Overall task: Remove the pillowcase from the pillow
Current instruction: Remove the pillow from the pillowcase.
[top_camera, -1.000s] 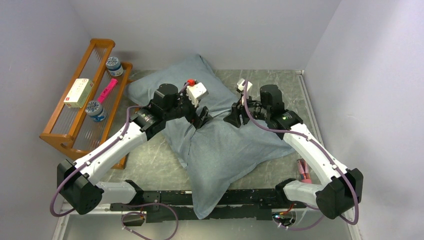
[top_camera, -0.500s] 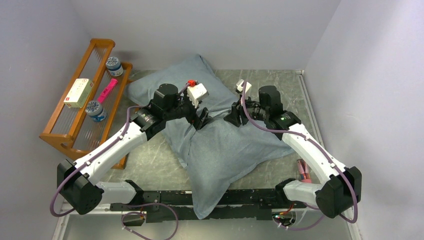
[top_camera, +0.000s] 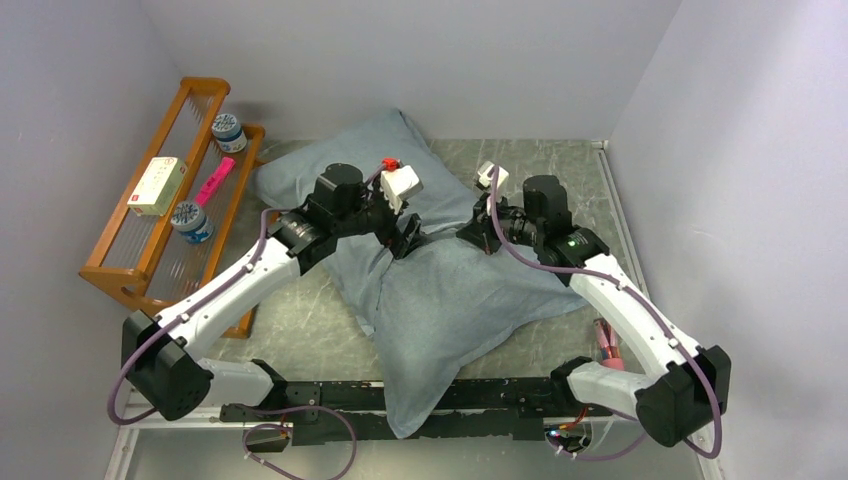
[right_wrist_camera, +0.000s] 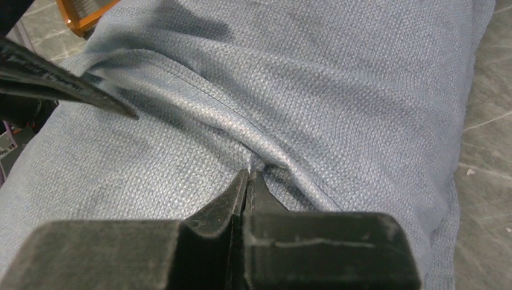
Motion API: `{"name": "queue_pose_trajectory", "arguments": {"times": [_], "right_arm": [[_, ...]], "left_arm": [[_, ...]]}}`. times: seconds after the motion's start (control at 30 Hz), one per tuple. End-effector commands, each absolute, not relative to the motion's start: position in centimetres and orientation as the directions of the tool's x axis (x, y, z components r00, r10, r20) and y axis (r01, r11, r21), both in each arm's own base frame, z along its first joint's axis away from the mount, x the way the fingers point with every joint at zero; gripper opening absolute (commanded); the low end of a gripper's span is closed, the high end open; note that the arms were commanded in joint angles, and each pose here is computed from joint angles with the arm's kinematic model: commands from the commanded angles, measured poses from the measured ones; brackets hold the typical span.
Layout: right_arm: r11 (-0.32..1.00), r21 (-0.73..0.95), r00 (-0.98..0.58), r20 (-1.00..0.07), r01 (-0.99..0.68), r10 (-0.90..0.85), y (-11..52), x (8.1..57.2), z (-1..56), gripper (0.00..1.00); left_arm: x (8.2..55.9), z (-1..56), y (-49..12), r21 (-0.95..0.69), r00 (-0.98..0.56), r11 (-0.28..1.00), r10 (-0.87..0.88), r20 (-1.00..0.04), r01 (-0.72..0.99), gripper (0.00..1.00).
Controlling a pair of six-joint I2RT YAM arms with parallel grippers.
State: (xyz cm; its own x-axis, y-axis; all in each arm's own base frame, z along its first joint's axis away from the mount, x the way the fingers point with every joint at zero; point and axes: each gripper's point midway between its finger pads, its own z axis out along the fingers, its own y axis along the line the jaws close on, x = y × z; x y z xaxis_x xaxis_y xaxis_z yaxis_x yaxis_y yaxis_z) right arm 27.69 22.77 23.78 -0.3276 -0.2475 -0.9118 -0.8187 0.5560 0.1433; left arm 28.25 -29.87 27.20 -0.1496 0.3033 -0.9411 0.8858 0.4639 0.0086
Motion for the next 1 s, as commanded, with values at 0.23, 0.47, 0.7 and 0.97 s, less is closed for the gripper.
{"name": "queue_pose_trajectory", "arguments": {"times": [0.23, 0.47, 0.7, 0.97], "right_arm": [[0.553, 0.132, -0.320, -0.911, -0.823, -0.260, 21.7, 25.3, 23.8, 0.00], [0.547, 0.132, -0.316, -0.913, -0.827, -0.258, 21.8, 25.3, 23.8, 0.00], [0.551, 0.126, -0.314, -0.913, -0.825, -0.261, 21.4, 24.8, 23.9, 0.00], [0.564, 0.127, -0.331, -0.902, -0.816, -0.276, 20.6, 23.9, 23.3, 0.00]], "left_arm": [[29.3, 29.0, -31.1, 0.055, -0.112, 0.474, 0.317, -0.942, 0.879, 0.96], [29.4, 28.7, -31.6, 0.104, -0.091, 0.486, 0.359, -0.929, 0.868, 0.96], [31.9, 27.6, -31.0, 0.161, -0.137, 0.598, 0.421, -0.897, 0.785, 0.95], [34.8, 27.4, -29.0, 0.209, -0.202, 0.736, 0.427, -0.881, 0.644, 0.93]]}}
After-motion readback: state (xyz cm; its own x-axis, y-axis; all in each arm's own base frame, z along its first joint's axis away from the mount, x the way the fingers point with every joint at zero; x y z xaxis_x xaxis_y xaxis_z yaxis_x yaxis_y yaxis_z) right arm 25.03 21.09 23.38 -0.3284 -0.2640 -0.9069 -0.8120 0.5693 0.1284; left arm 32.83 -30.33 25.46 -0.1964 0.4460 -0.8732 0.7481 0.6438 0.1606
